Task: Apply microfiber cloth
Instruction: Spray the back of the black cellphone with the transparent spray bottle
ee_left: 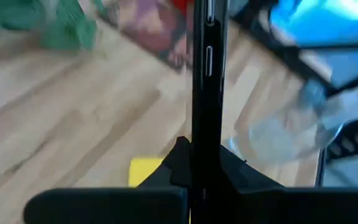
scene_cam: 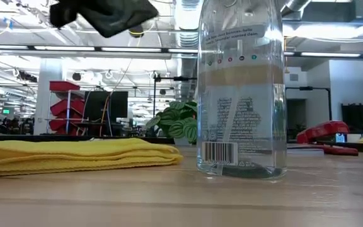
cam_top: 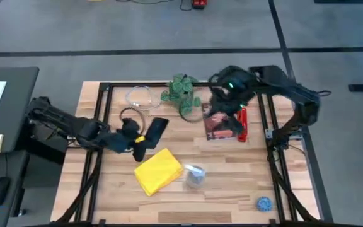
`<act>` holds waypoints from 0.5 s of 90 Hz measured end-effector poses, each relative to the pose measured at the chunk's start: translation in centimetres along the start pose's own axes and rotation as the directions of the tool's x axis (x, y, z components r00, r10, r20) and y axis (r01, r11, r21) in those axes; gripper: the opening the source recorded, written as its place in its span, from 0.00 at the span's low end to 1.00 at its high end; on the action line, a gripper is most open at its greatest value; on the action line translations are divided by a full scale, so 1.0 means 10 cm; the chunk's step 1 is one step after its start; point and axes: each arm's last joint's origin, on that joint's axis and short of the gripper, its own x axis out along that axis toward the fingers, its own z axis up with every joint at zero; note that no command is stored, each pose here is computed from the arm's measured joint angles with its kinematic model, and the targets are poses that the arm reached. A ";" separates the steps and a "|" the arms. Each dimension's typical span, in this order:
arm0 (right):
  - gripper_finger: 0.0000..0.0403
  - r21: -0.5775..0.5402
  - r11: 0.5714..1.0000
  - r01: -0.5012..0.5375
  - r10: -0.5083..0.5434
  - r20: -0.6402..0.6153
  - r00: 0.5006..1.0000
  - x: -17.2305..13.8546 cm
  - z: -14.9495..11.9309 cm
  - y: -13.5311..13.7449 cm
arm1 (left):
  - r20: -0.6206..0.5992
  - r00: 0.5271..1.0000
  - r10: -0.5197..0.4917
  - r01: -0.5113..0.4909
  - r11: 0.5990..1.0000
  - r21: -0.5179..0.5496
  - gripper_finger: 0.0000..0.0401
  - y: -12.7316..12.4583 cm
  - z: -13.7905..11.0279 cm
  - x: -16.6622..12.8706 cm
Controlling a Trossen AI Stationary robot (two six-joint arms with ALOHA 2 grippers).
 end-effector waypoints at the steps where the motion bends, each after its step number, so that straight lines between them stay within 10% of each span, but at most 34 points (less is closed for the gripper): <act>1: 0.58 0.008 1.000 0.001 -0.001 0.002 1.000 0.00 -0.02 0.02 | 0.010 1.000 -0.010 0.010 1.000 -0.006 0.00 -0.01 -0.02 0.00; 29: 0.50 0.304 0.945 -0.123 0.092 0.113 0.989 0.18 -0.53 0.49 | 0.101 0.985 -0.138 0.149 0.983 -0.106 0.00 -0.31 -0.62 0.07; 45: 0.52 0.232 0.957 -0.172 0.156 0.086 0.984 0.52 -0.67 0.57 | 0.181 0.974 -0.135 0.174 0.960 -0.219 0.00 -0.53 -0.99 0.16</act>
